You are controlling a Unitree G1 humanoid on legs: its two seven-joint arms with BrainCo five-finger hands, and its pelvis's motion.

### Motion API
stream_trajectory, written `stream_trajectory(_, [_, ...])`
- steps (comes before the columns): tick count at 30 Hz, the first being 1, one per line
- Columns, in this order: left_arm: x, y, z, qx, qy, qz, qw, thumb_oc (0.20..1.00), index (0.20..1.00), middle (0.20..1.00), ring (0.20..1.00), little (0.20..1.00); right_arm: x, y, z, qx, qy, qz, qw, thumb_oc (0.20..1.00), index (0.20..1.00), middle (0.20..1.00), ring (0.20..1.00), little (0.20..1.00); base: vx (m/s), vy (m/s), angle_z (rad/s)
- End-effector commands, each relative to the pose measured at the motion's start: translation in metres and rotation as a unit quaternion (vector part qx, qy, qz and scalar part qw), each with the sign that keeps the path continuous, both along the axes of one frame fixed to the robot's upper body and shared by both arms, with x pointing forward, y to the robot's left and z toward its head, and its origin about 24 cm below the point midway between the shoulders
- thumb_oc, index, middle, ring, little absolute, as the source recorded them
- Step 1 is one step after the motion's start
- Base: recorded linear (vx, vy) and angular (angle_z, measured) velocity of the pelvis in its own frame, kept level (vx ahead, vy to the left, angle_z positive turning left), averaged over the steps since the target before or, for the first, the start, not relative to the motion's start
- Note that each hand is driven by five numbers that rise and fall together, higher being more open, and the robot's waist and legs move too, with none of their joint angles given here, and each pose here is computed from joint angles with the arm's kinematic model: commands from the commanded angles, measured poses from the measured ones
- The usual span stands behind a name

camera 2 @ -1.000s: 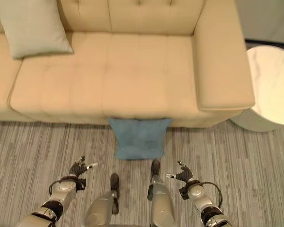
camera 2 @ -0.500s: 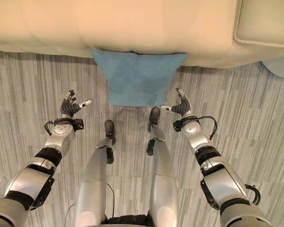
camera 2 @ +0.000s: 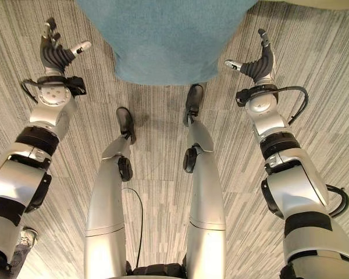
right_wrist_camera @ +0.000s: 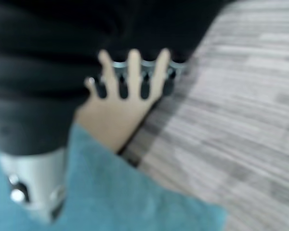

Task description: Pick up all the scattered cushions and arrange them neatly on the sofa.

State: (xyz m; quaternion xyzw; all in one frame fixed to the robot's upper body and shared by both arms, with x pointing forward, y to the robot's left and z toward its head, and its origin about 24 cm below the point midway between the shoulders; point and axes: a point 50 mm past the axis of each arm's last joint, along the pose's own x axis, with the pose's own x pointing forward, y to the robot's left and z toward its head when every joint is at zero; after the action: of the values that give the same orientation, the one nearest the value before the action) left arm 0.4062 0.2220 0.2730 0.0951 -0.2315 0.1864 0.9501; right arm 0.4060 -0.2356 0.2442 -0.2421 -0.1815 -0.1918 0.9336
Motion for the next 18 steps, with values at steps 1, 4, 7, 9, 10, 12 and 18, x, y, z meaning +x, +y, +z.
stream_trajectory(1, [-0.004,0.006,-0.017,-0.017,-0.002,-0.010,1.000,1.000,1.000,1.000,1.000,1.000,-0.005,-0.009,-0.004,-0.026,0.002,0.003,1.000,1.000,1.000,1.000,1.000,1.000,0.02,-0.010,-0.04])
stream_trajectory(4, [-0.001,-0.015,0.005,-0.027,-0.028,-0.047,0.998,1.000,1.000,1.000,1.000,1.000,-0.001,0.004,0.008,-0.039,-0.001,0.026,0.999,1.000,1.000,1.000,1.000,1.000,0.01,-0.020,-0.06])
stream_trajectory(7, [0.002,-0.044,0.025,-0.031,-0.047,-0.096,0.994,1.000,1.000,1.000,1.000,1.000,0.004,0.027,0.026,-0.038,-0.016,0.063,0.997,1.000,1.000,1.000,1.000,1.000,0.00,-0.042,0.02])
stream_trajectory(9, [0.002,-0.055,0.028,-0.026,-0.049,-0.112,0.992,1.000,1.000,1.000,1.000,1.000,0.005,0.033,0.031,-0.035,-0.021,0.073,0.996,1.000,1.000,1.000,1.000,1.000,0.00,0.000,0.00])
stream_trajectory(10, [0.002,-0.070,0.032,-0.017,-0.053,-0.132,0.990,1.000,1.000,1.000,1.000,1.000,0.006,0.044,0.038,-0.040,-0.029,0.089,0.995,1.000,1.000,1.000,1.000,1.000,0.00,0.000,0.00])
stream_trajectory(12, [0.002,-0.082,0.032,-0.012,-0.051,-0.146,0.988,1.000,1.000,1.000,1.000,1.000,0.007,0.063,0.045,-0.064,-0.035,0.116,0.991,1.000,1.000,1.000,1.000,1.000,0.00,-0.016,-0.01])
stream_trajectory(18, [-0.002,-0.109,0.030,-0.046,-0.063,-0.182,0.980,1.000,1.000,1.000,1.000,1.000,-0.016,0.188,0.046,-0.049,-0.071,0.325,0.942,1.000,1.000,1.000,1.000,1.000,0.00,-0.019,-0.05])
